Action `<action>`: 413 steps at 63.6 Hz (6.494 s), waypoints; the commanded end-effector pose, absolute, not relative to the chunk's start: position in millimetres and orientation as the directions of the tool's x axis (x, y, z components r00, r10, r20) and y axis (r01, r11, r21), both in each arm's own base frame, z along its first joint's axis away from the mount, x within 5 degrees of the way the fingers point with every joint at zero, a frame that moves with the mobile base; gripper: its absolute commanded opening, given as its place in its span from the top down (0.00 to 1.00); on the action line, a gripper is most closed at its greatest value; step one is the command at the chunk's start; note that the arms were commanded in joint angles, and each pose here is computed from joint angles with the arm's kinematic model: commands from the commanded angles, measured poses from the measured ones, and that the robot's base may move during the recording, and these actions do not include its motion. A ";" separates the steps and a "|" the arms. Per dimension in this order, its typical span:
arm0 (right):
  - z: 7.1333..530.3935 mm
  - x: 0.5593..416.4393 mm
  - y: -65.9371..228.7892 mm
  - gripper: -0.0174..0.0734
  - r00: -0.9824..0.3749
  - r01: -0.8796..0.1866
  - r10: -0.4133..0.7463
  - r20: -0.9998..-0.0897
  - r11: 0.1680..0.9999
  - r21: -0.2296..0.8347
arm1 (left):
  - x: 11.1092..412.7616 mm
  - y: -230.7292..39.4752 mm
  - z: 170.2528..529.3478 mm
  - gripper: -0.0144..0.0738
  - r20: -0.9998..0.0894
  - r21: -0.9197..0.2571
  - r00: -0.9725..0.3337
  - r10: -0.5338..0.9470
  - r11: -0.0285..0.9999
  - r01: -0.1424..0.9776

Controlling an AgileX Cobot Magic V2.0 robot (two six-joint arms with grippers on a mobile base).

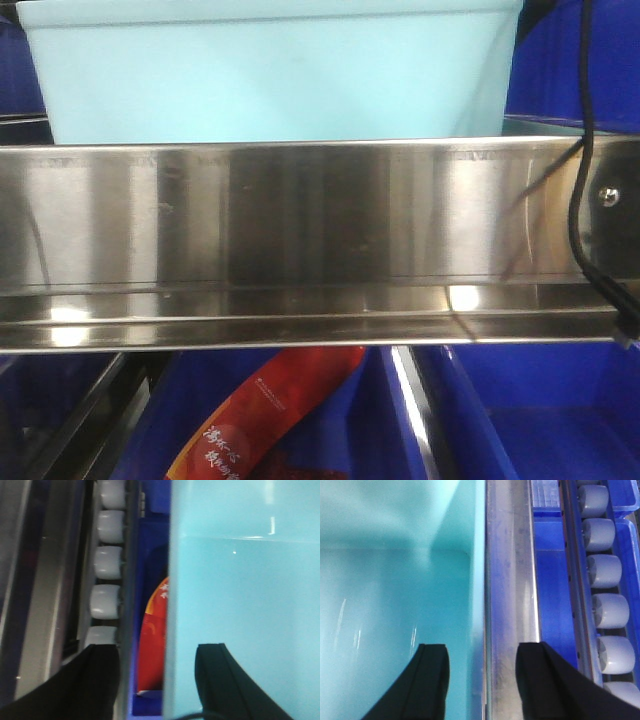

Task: Fetch blue bin and place on conveyor start
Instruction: 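Hold the bin with both grippers and lift it off the shelf, then pull the held bin back out of the shelf rack with both grippers, then hold the bin with both grippers while the base turns away from the rack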

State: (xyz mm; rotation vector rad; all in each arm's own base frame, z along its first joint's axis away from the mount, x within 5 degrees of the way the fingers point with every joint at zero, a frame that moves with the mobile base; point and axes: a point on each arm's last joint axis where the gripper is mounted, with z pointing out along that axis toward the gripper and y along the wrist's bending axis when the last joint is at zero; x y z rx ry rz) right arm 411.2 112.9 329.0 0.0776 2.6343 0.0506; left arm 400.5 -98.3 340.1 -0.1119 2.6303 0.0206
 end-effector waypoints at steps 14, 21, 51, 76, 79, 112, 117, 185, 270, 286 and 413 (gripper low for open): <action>328.9 414.2 112.3 0.56 -0.866 0.040 0.055 -0.497 0.998 0.042 | 402.0 -98.5 340.9 0.54 -0.511 -0.029 -0.856 -0.082 0.997 -0.078; 329.0 414.3 112.4 0.56 -0.865 0.039 0.055 -0.499 0.998 0.043 | 402.6 -98.8 335.5 0.54 -0.509 -0.028 -0.857 -0.079 0.997 -0.075; 329.6 415.2 112.6 0.56 -0.859 0.037 0.055 -0.509 0.998 0.045 | 401.2 -98.4 329.2 0.54 -0.487 -0.019 -0.870 -0.076 0.997 -0.077; 329.6 415.2 112.6 0.63 -0.859 0.037 0.055 -0.509 0.998 0.045 | 400.3 -98.0 328.7 0.57 -0.477 -0.015 -0.875 -0.077 0.997 -0.079; 329.5 415.1 112.6 0.71 -0.860 0.037 0.055 -0.507 0.998 0.044 | 399.9 -97.9 328.5 0.63 -0.473 -0.013 -0.878 -0.077 0.997 -0.080; 370.4 401.6 118.1 0.99 -0.830 0.035 0.051 -0.556 0.999 0.039 | 370.3 -117.3 368.0 0.96 -0.568 0.035 -0.821 -0.062 0.994 -0.100; 388.4 393.4 122.1 0.99 -0.806 0.027 0.052 -0.590 0.998 0.051 | 359.4 -119.9 382.4 0.96 -0.595 0.018 -0.801 -0.057 0.996 -0.084; 494.5 340.8 127.1 0.99 -0.549 -0.046 0.022 -0.836 0.997 0.056 | 322.9 -107.4 485.9 0.96 -0.842 -0.083 -0.534 -0.078 0.996 -0.015; 502.8 341.0 125.6 0.99 -0.484 -0.052 0.018 -0.875 0.997 0.050 | 328.9 -109.0 497.0 0.96 -0.908 -0.075 -0.414 -0.060 0.997 0.020; 503.0 341.1 125.7 0.99 -0.482 -0.053 0.019 -0.876 0.997 0.051 | 328.9 -109.0 497.0 0.96 -0.908 -0.075 -0.414 -0.060 0.997 0.020; 503.5 340.6 131.1 0.99 -0.482 -0.090 0.043 -0.875 0.991 0.098 | 329.5 -109.3 496.3 0.96 -0.908 -0.075 -0.415 -0.060 0.997 0.020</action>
